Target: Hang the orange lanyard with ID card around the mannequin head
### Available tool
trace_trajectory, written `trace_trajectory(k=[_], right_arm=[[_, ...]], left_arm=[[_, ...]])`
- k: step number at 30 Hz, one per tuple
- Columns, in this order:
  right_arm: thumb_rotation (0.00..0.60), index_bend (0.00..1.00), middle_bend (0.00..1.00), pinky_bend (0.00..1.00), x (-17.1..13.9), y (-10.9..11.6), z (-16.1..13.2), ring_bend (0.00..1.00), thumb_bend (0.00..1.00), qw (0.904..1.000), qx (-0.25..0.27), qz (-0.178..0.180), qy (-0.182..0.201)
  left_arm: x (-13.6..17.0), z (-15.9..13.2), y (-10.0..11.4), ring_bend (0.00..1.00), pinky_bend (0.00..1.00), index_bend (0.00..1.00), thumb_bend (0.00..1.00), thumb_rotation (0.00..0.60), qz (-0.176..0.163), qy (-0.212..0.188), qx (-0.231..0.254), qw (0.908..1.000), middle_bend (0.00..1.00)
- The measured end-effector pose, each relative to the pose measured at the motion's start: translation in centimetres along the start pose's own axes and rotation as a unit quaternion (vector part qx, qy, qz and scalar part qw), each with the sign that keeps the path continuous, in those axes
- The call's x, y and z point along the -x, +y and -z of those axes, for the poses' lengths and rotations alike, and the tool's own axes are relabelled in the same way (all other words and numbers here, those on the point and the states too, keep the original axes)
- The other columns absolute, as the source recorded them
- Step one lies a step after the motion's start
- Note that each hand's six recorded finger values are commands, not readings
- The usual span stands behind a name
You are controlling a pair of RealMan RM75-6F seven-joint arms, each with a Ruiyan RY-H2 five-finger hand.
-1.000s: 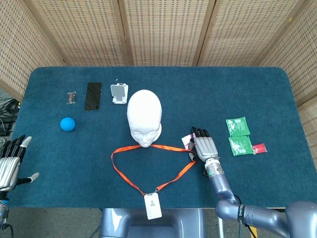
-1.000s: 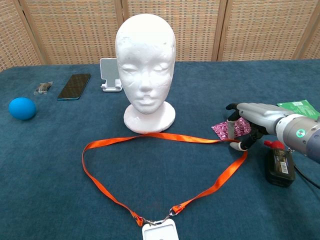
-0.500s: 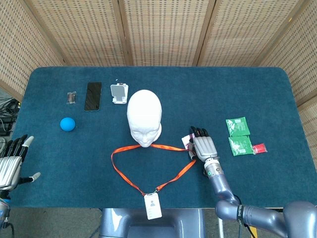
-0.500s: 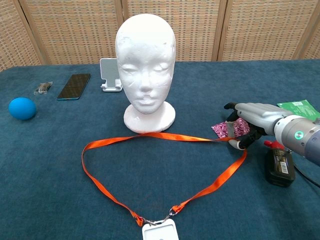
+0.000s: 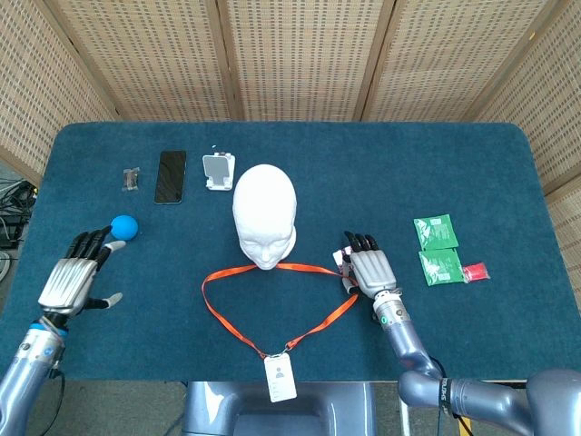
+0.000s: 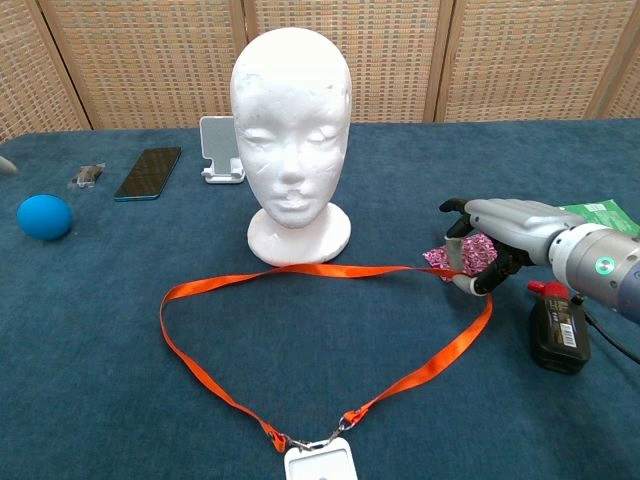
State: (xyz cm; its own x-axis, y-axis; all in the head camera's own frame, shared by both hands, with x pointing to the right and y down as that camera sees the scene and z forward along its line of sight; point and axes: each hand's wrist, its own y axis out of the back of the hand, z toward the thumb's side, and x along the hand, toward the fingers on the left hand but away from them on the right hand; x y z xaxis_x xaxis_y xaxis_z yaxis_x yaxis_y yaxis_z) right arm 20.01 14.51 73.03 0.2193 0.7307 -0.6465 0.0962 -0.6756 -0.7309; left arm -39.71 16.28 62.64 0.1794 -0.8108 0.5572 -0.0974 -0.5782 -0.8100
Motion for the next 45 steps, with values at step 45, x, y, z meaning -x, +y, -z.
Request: trace_trajectory(k=[45], right_arm=[[0.600,0.74,0.02,0.00,-0.5,-0.3,-1.1,0.00,0.63,0.9994,-0.006,-0.023,0.024]], left_arm=[[-11.1,-13.1,-9.1,0.00,0.00,0.43,0.36,0.600,0.145,-0.033,0.039,0.9881,0.00]])
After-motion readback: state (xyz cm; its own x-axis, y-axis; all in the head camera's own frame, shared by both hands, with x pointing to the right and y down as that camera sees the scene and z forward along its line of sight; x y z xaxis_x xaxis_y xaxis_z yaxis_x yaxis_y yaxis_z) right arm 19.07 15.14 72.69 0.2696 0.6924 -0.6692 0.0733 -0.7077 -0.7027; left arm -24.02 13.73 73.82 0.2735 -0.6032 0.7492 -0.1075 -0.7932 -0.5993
